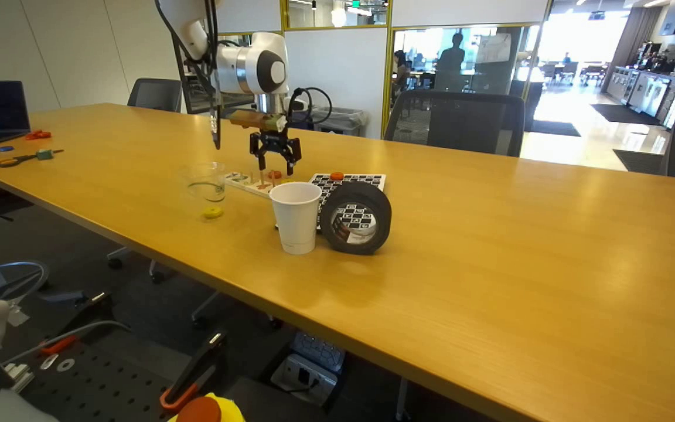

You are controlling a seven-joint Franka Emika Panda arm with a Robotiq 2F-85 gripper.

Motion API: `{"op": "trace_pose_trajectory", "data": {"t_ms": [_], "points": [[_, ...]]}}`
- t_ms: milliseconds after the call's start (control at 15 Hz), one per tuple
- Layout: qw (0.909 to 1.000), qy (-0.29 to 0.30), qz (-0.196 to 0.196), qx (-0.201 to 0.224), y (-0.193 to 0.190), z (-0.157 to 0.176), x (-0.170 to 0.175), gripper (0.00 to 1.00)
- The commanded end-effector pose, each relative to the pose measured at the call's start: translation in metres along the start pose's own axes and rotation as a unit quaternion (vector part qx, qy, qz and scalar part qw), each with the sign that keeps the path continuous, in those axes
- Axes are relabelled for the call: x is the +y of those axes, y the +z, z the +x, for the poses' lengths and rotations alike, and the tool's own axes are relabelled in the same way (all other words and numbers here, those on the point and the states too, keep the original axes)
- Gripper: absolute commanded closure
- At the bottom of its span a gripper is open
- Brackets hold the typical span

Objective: Pick up the orange and yellow objects from the table and put them in the two cups

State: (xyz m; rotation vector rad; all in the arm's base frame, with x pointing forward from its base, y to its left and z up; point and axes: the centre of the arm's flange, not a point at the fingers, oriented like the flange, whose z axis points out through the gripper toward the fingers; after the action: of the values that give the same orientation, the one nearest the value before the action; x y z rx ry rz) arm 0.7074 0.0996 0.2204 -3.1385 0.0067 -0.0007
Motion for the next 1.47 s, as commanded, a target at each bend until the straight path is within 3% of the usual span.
{"op": "trace_pose_trajectory", "data": {"t_ms": [0,133,200,267,733,1000,1200,1400], "points": [[0.9999,0.0,0.012,-0.004,-0.003,0.012,-0.002,0.0],[0.9999,0.0,0.011,-0.004,-0.003,0.012,-0.002,0.0],[0.9999,0.002,0.011,-0.002,-0.003,0.012,-0.002,0.25],[1.0,0.002,0.01,0.0,-0.005,0.011,-0.001,0.27],[0.9999,0.004,0.003,-0.01,-0.01,0.01,0.0,0.8],[0.9997,0.014,-0.009,-0.016,-0.015,0.008,0.009,0.77],[0.9981,0.046,-0.04,0.004,-0.039,-0.004,0.041,0.78],[0.9956,0.075,-0.048,0.028,-0.075,-0.027,0.086,0.78]]}}
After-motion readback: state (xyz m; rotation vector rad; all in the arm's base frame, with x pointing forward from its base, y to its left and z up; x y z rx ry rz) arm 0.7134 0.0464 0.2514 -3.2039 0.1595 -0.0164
